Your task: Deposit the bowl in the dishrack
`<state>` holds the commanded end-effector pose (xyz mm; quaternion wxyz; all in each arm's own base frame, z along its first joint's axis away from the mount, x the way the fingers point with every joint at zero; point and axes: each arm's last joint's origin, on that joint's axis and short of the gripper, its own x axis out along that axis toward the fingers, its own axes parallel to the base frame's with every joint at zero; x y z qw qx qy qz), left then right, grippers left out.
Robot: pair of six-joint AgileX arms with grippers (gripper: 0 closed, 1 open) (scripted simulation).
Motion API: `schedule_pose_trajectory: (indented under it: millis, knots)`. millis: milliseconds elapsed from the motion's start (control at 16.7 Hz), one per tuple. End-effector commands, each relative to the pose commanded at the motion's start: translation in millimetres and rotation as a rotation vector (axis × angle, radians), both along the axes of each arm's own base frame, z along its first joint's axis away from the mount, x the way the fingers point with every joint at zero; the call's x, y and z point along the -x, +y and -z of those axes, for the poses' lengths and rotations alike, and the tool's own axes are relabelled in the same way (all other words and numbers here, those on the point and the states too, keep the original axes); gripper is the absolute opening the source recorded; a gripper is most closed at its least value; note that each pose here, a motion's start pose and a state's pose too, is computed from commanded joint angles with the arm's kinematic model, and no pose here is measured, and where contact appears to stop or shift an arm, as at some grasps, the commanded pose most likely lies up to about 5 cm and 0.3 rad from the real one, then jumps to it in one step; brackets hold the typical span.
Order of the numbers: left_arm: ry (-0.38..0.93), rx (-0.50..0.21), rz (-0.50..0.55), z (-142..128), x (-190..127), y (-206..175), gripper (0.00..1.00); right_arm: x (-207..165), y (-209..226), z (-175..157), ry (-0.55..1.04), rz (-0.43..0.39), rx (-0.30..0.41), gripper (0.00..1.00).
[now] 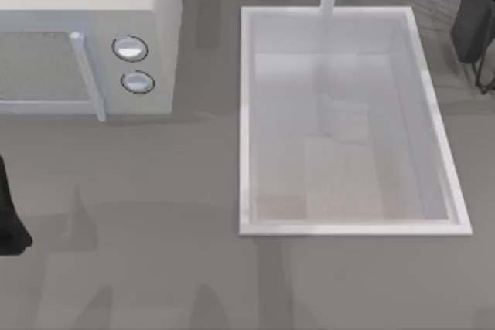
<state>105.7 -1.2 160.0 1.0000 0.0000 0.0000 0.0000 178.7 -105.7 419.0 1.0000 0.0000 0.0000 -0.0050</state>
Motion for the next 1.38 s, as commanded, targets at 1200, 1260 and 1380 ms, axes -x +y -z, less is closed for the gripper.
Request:
schedule_pose_trajectory:
  millis: [1200, 1260, 1380]
  knots:
    - [0.000, 0.000, 0.000, 0.0, 0.0, 0.0, 1.00, -197.0, -6.4, 191.0, -0.006, 0.000, 0.002, 0.00]
    - [0.000, 0.000, 0.000, 0.0, 0.0, 0.0, 1.00, -199.1, -3.4, 197.1, -0.002, 0.000, 0.001, 0.00]
    - [0.000, 0.000, 0.000, 0.0, 0.0, 0.0, 1.00, -200.0, -2.0, 200.0, 0.000, 0.000, 0.000, 0.00]
